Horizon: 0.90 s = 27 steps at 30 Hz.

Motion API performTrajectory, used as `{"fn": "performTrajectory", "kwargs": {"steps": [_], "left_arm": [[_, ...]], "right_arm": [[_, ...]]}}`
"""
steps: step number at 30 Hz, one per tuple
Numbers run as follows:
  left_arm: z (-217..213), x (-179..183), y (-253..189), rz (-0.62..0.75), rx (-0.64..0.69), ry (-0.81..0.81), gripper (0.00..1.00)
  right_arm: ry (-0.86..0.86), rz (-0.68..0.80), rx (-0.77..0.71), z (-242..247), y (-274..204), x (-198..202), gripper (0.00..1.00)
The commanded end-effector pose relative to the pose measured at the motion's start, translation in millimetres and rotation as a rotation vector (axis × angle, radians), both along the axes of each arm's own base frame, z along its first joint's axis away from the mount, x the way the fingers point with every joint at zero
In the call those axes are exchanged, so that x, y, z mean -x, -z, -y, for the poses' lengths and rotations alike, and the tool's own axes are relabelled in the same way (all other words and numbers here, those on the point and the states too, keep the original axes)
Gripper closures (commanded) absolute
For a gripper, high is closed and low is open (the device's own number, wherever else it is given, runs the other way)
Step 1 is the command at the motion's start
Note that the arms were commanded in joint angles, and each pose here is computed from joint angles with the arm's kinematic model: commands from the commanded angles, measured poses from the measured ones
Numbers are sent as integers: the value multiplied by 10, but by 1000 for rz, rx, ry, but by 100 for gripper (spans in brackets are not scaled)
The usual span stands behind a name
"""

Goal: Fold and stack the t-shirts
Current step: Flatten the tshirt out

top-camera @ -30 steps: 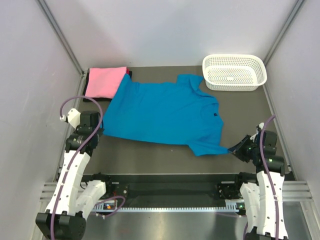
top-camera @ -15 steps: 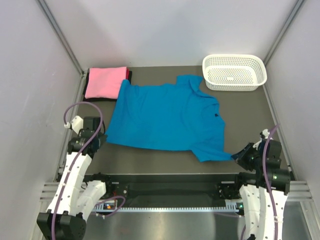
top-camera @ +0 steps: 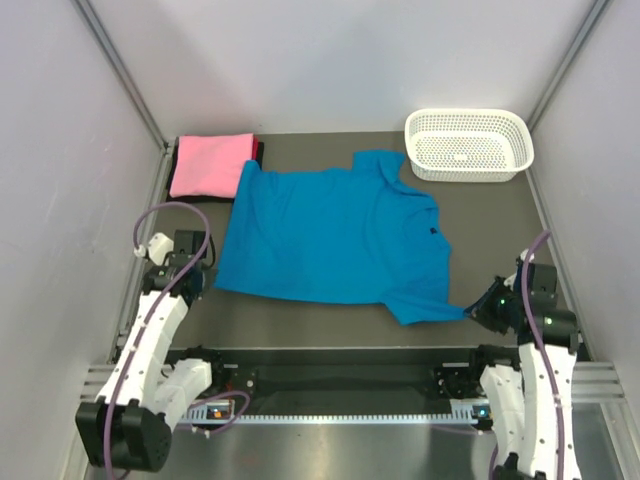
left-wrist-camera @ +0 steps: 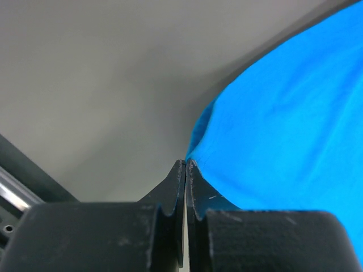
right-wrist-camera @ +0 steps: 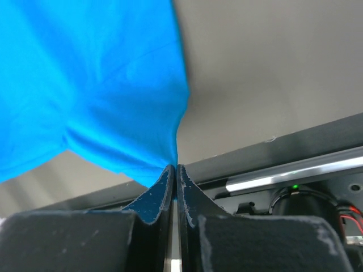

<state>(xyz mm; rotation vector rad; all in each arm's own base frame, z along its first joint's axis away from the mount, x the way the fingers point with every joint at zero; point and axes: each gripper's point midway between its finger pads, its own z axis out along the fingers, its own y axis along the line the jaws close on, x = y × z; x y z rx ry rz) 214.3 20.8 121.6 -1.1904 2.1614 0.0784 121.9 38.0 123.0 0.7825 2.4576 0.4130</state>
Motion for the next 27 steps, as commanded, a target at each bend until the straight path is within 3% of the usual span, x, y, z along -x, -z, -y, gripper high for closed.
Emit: {"fn": "performTrajectory", "kwargs": {"steps": [1, 11, 27], "left_arm": [[10, -160, 78, 21, 14, -26, 100], [-78, -312, 63, 19, -35, -55, 100], [-26, -452, -142, 77, -17, -28, 100]], "right_arm": [[42, -11, 49, 151, 73, -199, 100], [-40, 14, -12, -14, 7, -155, 100], [20, 11, -18, -14, -191, -27, 100]]}}
